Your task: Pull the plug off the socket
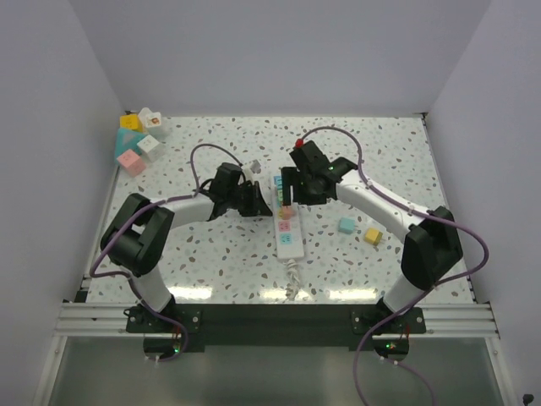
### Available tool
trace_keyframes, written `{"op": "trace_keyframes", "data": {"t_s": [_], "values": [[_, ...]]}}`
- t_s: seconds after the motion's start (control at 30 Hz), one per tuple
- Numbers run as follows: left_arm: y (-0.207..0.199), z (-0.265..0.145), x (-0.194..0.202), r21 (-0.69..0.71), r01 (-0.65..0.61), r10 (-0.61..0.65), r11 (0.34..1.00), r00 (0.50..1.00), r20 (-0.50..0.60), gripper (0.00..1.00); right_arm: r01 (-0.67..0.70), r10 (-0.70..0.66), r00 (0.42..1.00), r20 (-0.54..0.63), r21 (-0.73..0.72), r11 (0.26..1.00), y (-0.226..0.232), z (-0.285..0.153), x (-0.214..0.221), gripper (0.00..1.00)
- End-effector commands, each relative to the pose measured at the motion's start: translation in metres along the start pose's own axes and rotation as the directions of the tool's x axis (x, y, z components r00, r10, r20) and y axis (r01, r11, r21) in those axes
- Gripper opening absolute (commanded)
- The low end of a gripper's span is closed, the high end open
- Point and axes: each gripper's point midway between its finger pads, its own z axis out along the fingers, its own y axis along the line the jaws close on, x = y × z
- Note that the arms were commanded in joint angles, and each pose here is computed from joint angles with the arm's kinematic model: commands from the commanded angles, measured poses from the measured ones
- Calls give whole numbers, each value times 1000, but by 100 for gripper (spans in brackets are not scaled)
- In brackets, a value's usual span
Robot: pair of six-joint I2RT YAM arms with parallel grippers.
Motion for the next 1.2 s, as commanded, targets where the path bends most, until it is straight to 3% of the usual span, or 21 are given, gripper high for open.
{"op": "trace_keyframes", "data": {"t_s": [0.0, 0.4, 0.63, 0.8, 0.9, 1.03, 1.17], "values": [[-34, -13, -30, 116, -75, 65, 990, 994, 86, 0, 24, -24, 1000, 9, -62, 998, 15, 10, -11, 72], [-30, 11, -23, 148, -20, 14, 989, 999, 47, 0, 45, -46, 999, -20, -82, 996, 27, 40, -10, 63], [-8, 34, 4, 92, 35, -35, 995, 999, -10, 0, 44, -46, 997, -56, -50, 998, 22, 59, 0, 59], [14, 36, 25, 15, 70, -70, 997, 997, -46, 0, 43, -46, 996, -71, -38, 998, 19, 68, 5, 50], [29, 35, 33, -48, 80, -82, 996, 995, -58, 0, 38, -40, 997, -69, -32, 999, 18, 72, 5, 39], [47, 37, 47, -124, 87, -98, 988, 991, -87, 0, 39, -42, 996, -80, -44, 998, 23, 70, 3, 3], [62, 37, 63, -187, 96, -118, 978, 987, -110, 0, 26, -28, 999, -31, -79, 997, 31, 29, -13, 0]]}}
